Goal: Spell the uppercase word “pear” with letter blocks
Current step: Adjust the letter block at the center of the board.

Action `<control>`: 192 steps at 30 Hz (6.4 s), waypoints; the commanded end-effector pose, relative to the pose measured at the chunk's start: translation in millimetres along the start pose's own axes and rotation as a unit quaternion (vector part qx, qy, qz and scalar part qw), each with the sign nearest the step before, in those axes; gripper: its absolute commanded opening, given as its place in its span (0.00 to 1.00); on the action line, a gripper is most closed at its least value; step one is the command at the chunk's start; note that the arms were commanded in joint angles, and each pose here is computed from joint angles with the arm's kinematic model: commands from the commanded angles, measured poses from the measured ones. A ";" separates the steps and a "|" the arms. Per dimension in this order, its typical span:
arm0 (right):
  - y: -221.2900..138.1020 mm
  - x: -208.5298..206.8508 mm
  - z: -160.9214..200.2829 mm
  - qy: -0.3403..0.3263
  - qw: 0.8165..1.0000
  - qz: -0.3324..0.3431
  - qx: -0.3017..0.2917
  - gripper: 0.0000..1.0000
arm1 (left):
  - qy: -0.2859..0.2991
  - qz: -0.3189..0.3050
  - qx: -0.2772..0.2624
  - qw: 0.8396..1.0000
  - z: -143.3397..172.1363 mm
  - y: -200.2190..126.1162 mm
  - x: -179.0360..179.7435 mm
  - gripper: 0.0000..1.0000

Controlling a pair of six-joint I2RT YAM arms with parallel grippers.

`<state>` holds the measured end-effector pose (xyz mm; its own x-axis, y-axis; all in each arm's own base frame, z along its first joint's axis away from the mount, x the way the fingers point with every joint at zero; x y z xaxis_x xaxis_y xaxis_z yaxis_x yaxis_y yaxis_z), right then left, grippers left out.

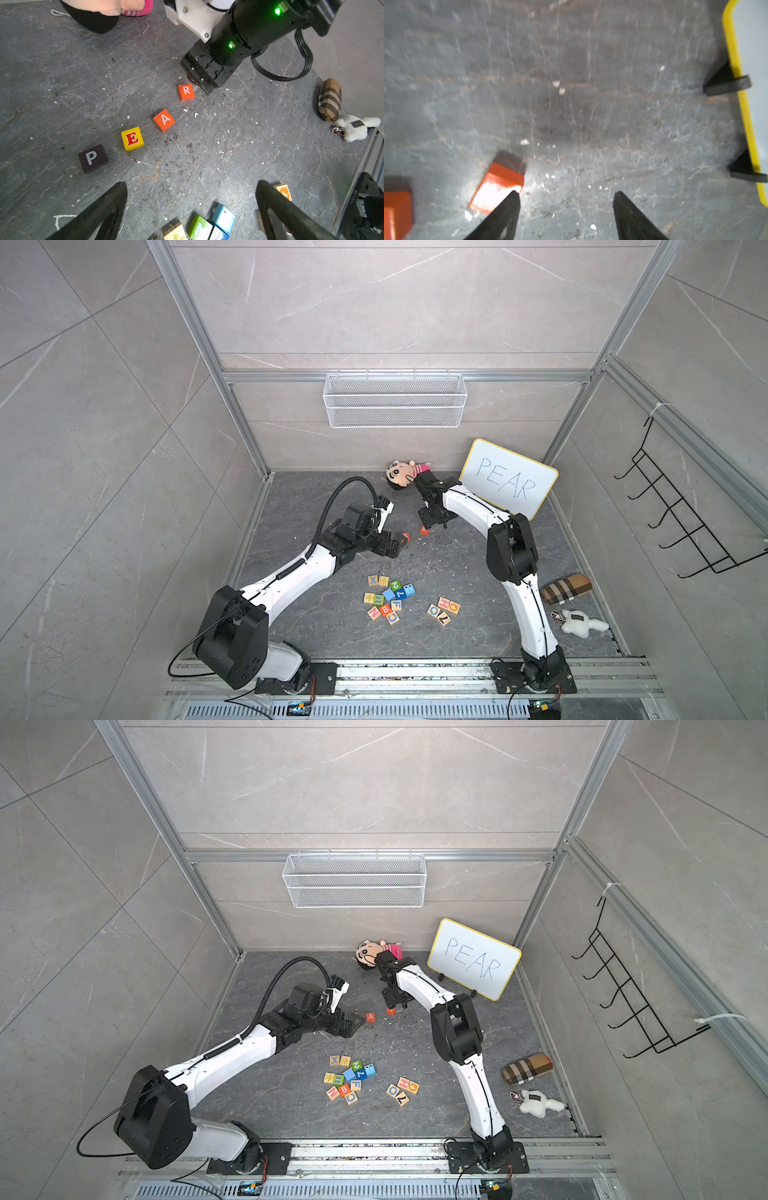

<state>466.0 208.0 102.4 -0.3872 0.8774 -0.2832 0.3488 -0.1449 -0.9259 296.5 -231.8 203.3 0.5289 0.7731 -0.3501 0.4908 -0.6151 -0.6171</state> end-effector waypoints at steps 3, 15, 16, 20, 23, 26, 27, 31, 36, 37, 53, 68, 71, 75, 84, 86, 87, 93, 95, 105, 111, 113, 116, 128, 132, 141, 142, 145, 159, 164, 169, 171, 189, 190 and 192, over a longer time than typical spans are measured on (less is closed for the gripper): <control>4.8 -2.0 -0.7 0.020 1.000 0.001 0.015 0.74 | 0.014 0.011 -0.018 1.000 -6.0 -9.9 -7.5 1.00; -21.0 39.8 6.5 0.183 0.975 -0.128 0.007 0.69 | 0.019 0.014 -0.018 1.000 -8.0 -4.6 -7.6 1.00; -18.8 41.3 6.3 0.185 0.975 -0.122 0.006 0.69 | 0.019 0.017 -0.017 1.000 -8.2 -4.2 -8.3 1.00; -9.3 40.0 5.8 0.200 0.974 -0.099 0.023 0.70 | 0.021 0.018 -0.015 0.999 -6.8 -4.4 -8.7 1.00; -5.0 39.0 7.5 0.205 0.974 -0.087 0.036 0.68 | 0.022 0.015 -0.017 0.999 -6.1 -6.5 -7.8 1.00; -1.5 39.0 8.7 0.208 0.974 -0.082 0.039 0.66 | 0.022 0.014 -0.018 0.999 -5.6 -8.2 -7.7 1.00; 0.2 39.6 8.6 0.207 0.974 -0.081 0.040 0.65 | 0.022 0.013 -0.017 1.000 -4.4 -8.1 -7.3 1.00; 5.9 46.2 7.9 0.204 0.973 -0.095 0.048 0.64 | 0.021 0.015 -0.016 1.000 -4.5 -7.3 -7.4 1.00; 12.0 48.1 6.8 0.206 0.973 -0.094 0.053 0.65 | 0.025 0.020 -0.013 0.999 -4.7 -5.7 -8.8 1.00; 13.5 48.1 6.5 0.205 0.973 -0.092 0.056 0.65 | 0.026 0.020 -0.012 0.999 -4.9 -5.5 -9.0 1.00; 19.4 54.6 2.7 0.201 0.972 -0.112 0.051 0.36 | 0.026 0.015 -0.009 1.000 -2.8 -2.7 -6.4 1.00; -6.7 51.8 2.5 0.181 0.977 -0.114 0.027 0.29 | 0.025 0.012 -0.009 1.000 -1.6 -3.4 -5.8 1.00; -14.8 50.8 6.8 0.175 0.978 -0.110 0.025 0.29 | 0.025 0.012 -0.012 1.000 -1.6 -3.7 -5.6 1.00; -20.1 51.7 13.0 0.169 0.979 -0.108 0.024 0.29 | 0.024 0.013 -0.013 1.000 -1.6 -4.6 -5.8 1.00; -12.2 52.9 19.1 0.163 0.981 -0.102 0.026 0.29 | 0.022 0.014 -0.013 1.000 -0.4 -4.8 -6.1 1.00; -5.7 55.1 19.1 0.160 0.981 -0.102 0.027 0.29 | 0.023 0.016 -0.013 1.000 -0.6 -5.0 -6.6 1.00; -3.8 55.4 19.2 0.160 0.982 -0.101 0.029 0.29 | 0.022 0.015 -0.014 1.000 -0.6 -5.3 -6.3 1.00; 6.3 59.1 16.6 0.156 0.982 -0.102 0.028 0.29 | 0.023 0.014 -0.014 1.000 -0.3 -6.5 -6.4 1.00; 8.5 60.3 16.1 0.156 0.982 -0.102 0.030 0.29 | 0.023 0.014 -0.013 1.000 -0.6 -6.3 -6.3 1.00; 18.9 61.9 21.0 0.152 0.983 -0.094 0.042 0.29 | 0.022 0.015 -0.014 1.000 -1.1 -7.0 -6.7 1.00; 18.8 61.5 20.9 0.151 0.983 -0.093 0.042 0.29 | 0.023 0.015 -0.015 1.000 -0.8 -7.5 -7.0 1.00; 17.9 61.0 21.5 0.148 0.984 -0.092 0.044 0.29 | 0.023 0.015 -0.015 1.000 -0.9 -7.9 -7.0 1.00; 15.7 61.0 22.9 0.147 0.984 -0.092 0.043 0.29 | 0.024 0.014 -0.016 0.999 -1.5 -8.8 -7.0 1.00; 19.7 63.3 25.7 0.145 0.984 -0.094 0.049 0.30 | 0.027 0.015 -0.020 0.999 -4.5 -9.0 -8.0 1.00; 22.9 64.1 26.6 0.142 0.984 -0.091 0.055 0.32 | 0.027 0.013 -0.020 0.999 -4.2 -9.7 -7.5 1.00; 24.4 63.8 27.7 0.141 0.985 -0.087 0.057 0.38 | 0.026 0.012 -0.018 0.999 -2.5 -8.7 -6.9 1.00; 24.1 63.8 27.7 0.141 0.984 -0.088 0.057 0.39 | 0.026 0.012 -0.017 0.999 -2.5 -8.7 -6.7 1.00; 23.1 63.8 26.9 0.141 0.984 -0.089 0.056 0.42 | 0.026 0.011 -0.017 0.999 -2.2 -8.7 -6.6 1.00; 21.1 66.7 28.7 0.139 0.984 -0.099 0.053 0.37 | 0.024 0.012 -0.017 1.000 -1.5 -8.2 -6.2 1.00; 15.6 67.7 27.9 0.140 0.984 -0.102 0.048 0.37 | 0.023 0.013 -0.019 0.999 -2.3 -9.5 -7.0 1.00; 14.3 70.7 28.0 0.142 0.983 -0.103 0.048 0.37 | 0.021 0.011 -0.020 1.000 -0.5 -10.5 -6.2 1.00; 16.6 71.3 28.8 0.143 0.983 -0.102 0.052 0.37 | 0.021 0.012 -0.019 1.000 0.4 -10.3 -6.2 1.00; 12.5 67.5 26.1 0.139 0.985 -0.092 0.048 0.54 | 0.024 0.005 -0.021 0.999 0.0 -9.2 -4.3 1.00; 10.9 66.9 25.4 0.140 0.985 -0.093 0.047 0.56 | 0.024 0.005 -0.022 0.999 -0.1 -8.7 -4.0 1.00; 4.7 66.3 23.9 0.140 0.985 -0.097 0.040 0.60 | 0.023 0.004 -0.024 0.999 -1.2 -8.6 -3.8 1.00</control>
<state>427.7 254.4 67.2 -0.1772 0.9839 -0.0242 0.2290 0.0173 -0.9733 288.5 -228.3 196.5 0.5417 0.7701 -0.3370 0.4831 -0.6133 -0.6249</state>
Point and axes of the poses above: each gripper's point midway between its finger pads, its own y axis out along the fingers, its own x axis along the line the jaws close on, z = x × y, the point moved 5 cm from there along -y, back along the fingers, and after that the axes turned 6 degrees about -y, right-handed, at the moved point
